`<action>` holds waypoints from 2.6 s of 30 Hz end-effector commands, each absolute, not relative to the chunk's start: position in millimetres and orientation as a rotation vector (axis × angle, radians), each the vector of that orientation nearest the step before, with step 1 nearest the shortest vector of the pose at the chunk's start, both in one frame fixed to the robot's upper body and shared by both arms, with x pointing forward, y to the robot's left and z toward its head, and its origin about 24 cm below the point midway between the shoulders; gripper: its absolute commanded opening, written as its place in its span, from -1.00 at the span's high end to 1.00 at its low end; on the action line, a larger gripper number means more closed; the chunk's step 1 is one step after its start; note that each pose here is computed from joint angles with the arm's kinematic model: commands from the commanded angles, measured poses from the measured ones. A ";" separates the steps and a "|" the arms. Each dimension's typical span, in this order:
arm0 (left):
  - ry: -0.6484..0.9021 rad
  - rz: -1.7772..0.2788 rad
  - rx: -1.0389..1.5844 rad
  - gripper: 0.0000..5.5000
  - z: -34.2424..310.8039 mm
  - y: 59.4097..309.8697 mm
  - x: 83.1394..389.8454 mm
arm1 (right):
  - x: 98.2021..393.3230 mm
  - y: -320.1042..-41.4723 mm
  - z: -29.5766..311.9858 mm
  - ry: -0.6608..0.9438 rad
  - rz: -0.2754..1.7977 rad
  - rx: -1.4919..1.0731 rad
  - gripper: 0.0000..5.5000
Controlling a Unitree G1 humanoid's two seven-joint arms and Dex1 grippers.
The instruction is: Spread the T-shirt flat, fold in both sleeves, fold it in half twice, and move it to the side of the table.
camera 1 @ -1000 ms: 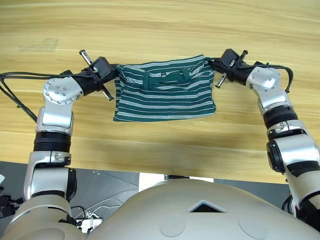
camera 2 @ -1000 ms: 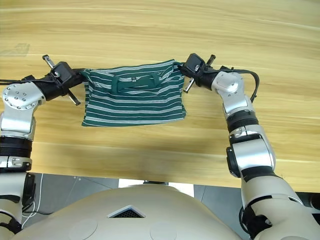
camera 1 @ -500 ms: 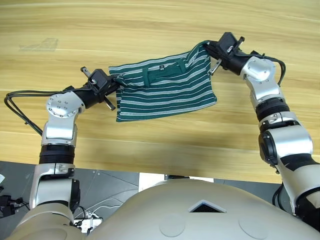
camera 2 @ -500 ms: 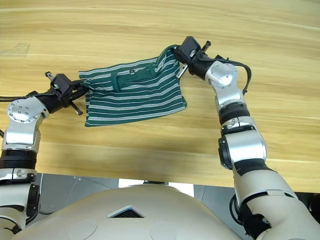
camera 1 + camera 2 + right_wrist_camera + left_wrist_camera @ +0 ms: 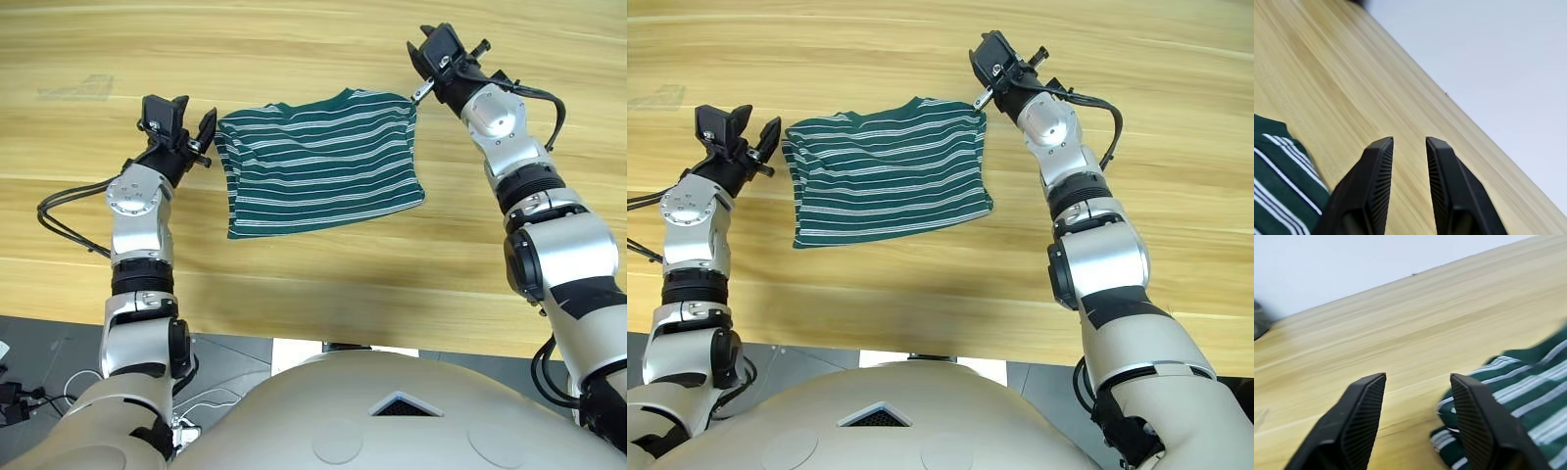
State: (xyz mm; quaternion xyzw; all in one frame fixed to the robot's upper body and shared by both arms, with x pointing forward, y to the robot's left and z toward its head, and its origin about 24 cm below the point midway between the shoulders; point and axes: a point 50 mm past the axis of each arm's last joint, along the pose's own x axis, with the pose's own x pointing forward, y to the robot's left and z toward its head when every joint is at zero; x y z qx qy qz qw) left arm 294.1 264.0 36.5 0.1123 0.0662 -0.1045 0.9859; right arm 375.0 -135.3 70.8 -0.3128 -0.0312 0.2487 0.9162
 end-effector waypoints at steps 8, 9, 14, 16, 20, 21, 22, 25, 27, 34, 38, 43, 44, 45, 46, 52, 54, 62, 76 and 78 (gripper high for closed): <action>-0.094 -0.150 0.202 -0.16 80.2 255.9 287.5 | 350.9 -102.6 35.5 0.034 0.850 -0.777 0.56; -0.106 -0.149 0.197 -0.16 83.6 253.8 287.6 | 350.1 -94.3 34.3 0.043 0.892 -0.814 0.56; -0.151 -0.174 0.188 -0.16 95.8 240.2 284.4 | 349.0 -66.4 24.3 0.116 1.046 -1.213 0.56; -0.151 -0.193 0.189 -0.16 95.2 232.1 283.9 | 347.9 -75.7 12.5 0.190 1.058 -1.432 0.56; -0.145 -0.219 0.199 -0.16 92.6 223.2 279.0 | 350.9 -126.4 1.0 0.358 0.945 -1.627 0.56; -0.136 -0.218 0.199 -0.16 90.4 223.4 276.6 | 351.8 -146.9 0.9 0.411 0.894 -1.647 0.56; -0.130 -0.214 0.199 -0.16 88.5 223.6 274.2 | 351.9 -165.1 1.6 0.453 0.848 -1.662 0.56; -0.127 -0.205 0.201 -0.16 87.0 221.8 268.3 | 347.1 -224.4 8.7 0.585 0.723 -1.655 0.56; -0.141 -0.197 0.201 -0.16 90.0 221.6 262.8 | 344.8 -251.6 20.4 0.585 0.659 -1.578 0.56; -0.138 -0.222 0.190 -0.16 91.7 207.1 249.5 | 296.0 -204.3 28.0 0.136 1.159 -1.260 0.56; -0.134 -0.252 0.184 -0.16 91.0 199.1 240.2 | 219.7 -141.4 59.9 -0.148 1.506 -1.032 0.56; -0.144 -0.281 0.151 -0.16 92.4 192.1 239.5 | 198.1 -119.8 85.9 -0.260 1.551 -0.938 0.56; -0.144 -0.283 0.149 -0.16 92.1 191.3 239.2 | 197.0 -119.1 87.2 -0.261 1.551 -0.939 0.56; -0.142 -0.284 0.152 -0.16 91.8 190.5 239.2 | 196.6 -118.5 88.7 -0.261 1.544 -0.939 0.56; -0.141 -0.285 0.152 -0.16 91.7 190.0 239.4 | 195.8 -117.6 90.1 -0.256 1.543 -0.938 0.56; -0.138 -0.288 0.156 -0.16 91.2 186.8 240.8 | 192.4 -114.7 90.5 -0.219 1.533 -0.911 0.56; -0.141 -0.284 0.156 -0.16 91.5 187.0 241.1 | 193.5 -116.2 85.5 -0.188 1.522 -0.900 0.56; -0.146 -0.267 0.157 -0.16 93.2 192.9 238.4 | 226.0 -146.8 68.9 -0.066 1.378 -1.054 0.56; -0.145 -0.259 0.172 -0.16 94.1 195.7 236.9 | 171.9 -144.1 1.5 0.213 1.732 -1.043 0.56; -0.139 -0.272 0.169 -0.16 91.4 192.1 238.0 | 166.2 -131.1 -2.1 0.174 1.729 -0.965 0.56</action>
